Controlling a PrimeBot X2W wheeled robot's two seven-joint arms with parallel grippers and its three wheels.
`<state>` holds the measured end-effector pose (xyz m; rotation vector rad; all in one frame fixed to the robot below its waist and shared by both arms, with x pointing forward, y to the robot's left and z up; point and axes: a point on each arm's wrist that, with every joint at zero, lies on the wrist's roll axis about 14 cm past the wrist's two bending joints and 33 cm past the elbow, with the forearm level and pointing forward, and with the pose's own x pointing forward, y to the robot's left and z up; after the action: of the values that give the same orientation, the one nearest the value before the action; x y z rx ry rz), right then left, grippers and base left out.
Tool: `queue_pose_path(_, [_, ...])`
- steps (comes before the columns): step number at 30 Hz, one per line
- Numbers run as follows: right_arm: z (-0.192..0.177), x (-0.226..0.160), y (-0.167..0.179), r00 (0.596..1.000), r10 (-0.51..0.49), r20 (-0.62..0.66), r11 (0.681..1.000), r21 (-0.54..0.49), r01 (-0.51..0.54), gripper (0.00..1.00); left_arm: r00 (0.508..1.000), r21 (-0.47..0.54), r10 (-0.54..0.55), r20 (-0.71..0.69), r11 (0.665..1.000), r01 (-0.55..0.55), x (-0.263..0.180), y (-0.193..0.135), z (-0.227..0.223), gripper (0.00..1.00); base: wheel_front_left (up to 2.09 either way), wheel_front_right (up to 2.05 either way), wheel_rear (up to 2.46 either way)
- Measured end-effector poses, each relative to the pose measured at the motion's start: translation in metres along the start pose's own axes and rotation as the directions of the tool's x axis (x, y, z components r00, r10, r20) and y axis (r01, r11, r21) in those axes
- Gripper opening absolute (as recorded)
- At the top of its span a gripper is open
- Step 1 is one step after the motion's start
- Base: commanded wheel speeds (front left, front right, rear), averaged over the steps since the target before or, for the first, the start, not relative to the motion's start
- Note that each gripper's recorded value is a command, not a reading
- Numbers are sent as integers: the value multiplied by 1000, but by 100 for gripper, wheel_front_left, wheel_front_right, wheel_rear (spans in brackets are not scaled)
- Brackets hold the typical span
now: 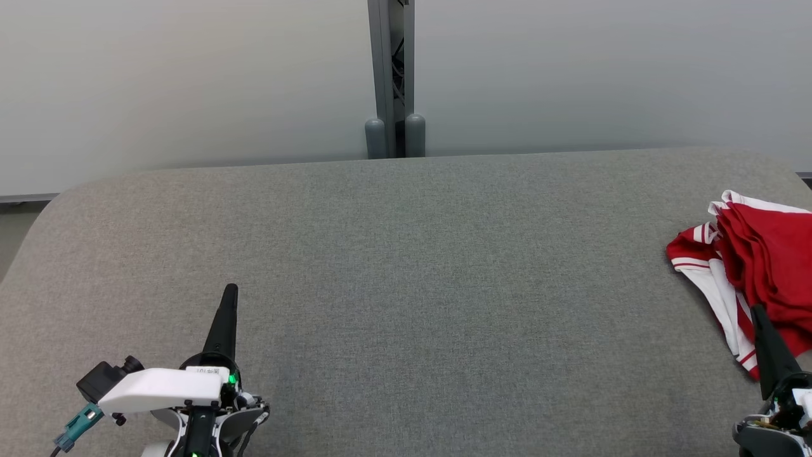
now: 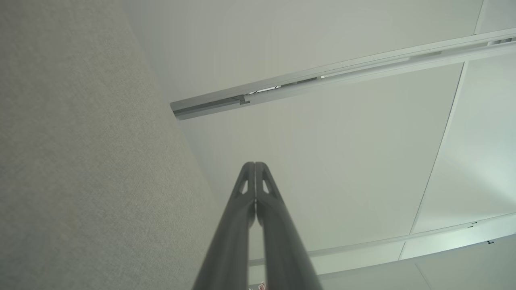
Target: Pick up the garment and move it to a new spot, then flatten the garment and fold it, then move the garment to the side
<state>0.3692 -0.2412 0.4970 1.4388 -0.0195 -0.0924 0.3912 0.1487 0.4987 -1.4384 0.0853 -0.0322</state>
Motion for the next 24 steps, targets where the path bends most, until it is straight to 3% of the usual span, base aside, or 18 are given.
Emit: queue_pose_path(24, [8, 2, 4, 999, 31, 7, 990, 138, -32, 0, 1000, -131, -25, -1, 991, 25, 9, -7, 2, 0, 0, 0, 0])
